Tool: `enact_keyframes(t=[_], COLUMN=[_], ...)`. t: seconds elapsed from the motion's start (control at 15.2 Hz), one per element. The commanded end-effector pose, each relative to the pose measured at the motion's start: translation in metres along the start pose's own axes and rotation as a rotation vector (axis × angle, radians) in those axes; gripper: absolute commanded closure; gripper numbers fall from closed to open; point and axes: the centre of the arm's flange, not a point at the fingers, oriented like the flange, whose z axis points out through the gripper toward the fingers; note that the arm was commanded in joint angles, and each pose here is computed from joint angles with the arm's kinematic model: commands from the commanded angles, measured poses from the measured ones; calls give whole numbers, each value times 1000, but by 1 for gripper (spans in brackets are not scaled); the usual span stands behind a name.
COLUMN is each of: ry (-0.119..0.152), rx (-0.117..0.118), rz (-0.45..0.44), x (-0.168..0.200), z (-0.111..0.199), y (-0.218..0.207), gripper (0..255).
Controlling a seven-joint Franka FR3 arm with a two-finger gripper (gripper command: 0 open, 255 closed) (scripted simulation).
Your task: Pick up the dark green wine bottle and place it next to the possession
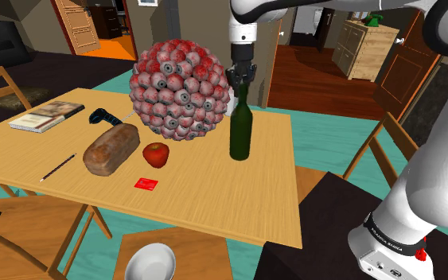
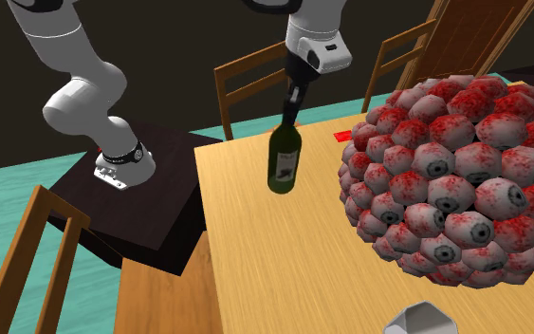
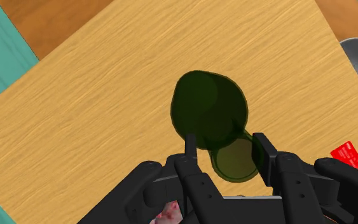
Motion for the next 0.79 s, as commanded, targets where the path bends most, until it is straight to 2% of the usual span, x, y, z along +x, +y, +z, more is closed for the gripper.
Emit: enact_keyframes(t=[0.0,0.73], ry=[0,0], rx=[0,0], rz=[2,2], x=[-5,-16], z=[3,9], y=[-24,-168], gripper=[255,255])
